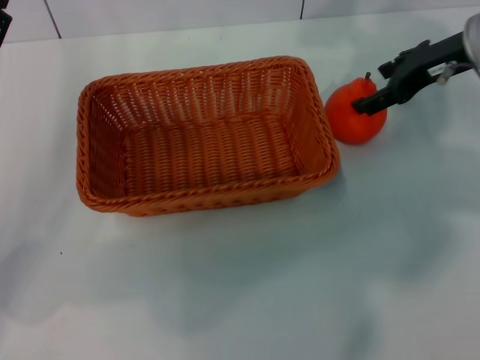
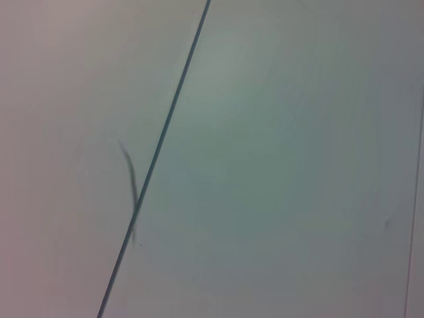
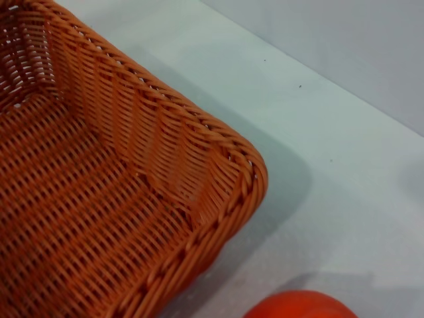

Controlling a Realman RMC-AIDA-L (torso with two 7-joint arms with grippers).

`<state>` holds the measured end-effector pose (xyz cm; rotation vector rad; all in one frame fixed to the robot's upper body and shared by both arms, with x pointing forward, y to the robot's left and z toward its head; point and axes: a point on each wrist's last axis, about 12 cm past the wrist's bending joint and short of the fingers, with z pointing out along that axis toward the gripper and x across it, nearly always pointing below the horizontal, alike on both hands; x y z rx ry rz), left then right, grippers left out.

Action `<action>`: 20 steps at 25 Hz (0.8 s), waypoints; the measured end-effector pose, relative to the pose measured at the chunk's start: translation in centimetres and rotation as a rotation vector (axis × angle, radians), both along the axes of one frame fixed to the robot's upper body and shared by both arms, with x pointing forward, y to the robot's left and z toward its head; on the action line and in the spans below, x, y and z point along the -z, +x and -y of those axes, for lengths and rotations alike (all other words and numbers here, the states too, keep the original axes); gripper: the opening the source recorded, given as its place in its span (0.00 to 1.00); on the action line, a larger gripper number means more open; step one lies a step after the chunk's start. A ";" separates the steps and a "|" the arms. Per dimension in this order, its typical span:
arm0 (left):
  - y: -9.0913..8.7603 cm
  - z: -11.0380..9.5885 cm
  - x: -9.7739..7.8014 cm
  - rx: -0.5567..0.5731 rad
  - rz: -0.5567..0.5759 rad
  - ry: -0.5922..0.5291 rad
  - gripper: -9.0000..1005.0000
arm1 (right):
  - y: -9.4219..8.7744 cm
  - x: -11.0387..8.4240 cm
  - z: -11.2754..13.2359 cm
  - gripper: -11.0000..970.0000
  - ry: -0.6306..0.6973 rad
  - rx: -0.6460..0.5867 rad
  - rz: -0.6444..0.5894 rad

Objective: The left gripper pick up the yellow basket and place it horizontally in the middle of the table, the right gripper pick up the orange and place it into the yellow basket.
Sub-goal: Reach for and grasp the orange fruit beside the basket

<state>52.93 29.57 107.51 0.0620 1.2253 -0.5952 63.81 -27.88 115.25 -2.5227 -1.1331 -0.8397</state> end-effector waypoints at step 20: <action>-0.4 -0.5 0.0 -0.004 -0.002 -0.040 0.63 | 0.9 2.0 -1.6 0.71 -0.025 0.031 0.034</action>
